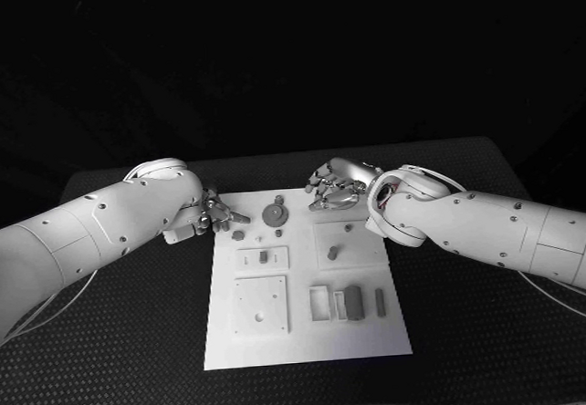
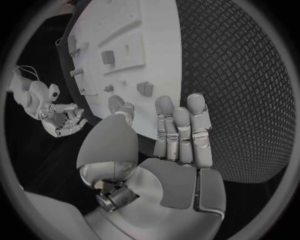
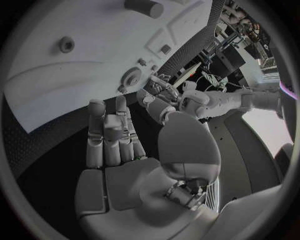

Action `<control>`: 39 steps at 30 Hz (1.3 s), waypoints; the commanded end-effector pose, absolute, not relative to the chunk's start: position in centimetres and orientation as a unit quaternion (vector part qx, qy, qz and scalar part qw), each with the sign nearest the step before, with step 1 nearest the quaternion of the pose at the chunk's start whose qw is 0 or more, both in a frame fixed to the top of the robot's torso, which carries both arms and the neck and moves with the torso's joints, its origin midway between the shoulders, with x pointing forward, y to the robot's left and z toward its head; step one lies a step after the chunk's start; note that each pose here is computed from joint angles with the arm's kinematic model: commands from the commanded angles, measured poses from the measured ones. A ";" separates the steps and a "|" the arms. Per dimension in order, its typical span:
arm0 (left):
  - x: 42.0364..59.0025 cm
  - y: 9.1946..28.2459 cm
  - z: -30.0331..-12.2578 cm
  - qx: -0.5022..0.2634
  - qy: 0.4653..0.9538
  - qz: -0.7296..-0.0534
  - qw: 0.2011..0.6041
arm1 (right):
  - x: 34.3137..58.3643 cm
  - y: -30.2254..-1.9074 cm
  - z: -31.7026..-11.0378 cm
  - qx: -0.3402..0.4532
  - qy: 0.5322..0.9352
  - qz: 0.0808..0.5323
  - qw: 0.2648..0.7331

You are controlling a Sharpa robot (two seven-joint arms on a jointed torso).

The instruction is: Assemble the parts on the task board

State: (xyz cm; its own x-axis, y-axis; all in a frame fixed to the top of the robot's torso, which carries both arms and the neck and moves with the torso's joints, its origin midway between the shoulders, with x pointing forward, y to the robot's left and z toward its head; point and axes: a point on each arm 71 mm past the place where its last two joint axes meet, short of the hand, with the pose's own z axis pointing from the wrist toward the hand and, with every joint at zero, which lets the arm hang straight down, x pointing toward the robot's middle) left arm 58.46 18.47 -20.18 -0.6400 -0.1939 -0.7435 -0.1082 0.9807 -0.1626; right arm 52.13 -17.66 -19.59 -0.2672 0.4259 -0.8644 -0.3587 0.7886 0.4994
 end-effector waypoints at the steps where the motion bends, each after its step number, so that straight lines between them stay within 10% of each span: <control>1: 58.4 18.1 -19.8 -0.070 0.893 -0.053 0.441 | 52.1 -17.6 -19.6 0.019 0.727 0.327 0.603; 39: 56.7 16.7 -20.5 -0.008 0.909 -0.012 0.417 | 52.0 -17.7 -19.6 0.019 0.729 0.326 0.602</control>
State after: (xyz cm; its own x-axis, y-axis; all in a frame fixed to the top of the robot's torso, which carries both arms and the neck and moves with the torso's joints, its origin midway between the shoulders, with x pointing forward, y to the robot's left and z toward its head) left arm 56.86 16.86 -20.39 -0.6377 -0.0471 -0.7688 -0.0132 0.9987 -0.0502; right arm 52.12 -17.85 -19.60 -0.2663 0.4253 -0.8650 -0.3564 0.7903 0.4983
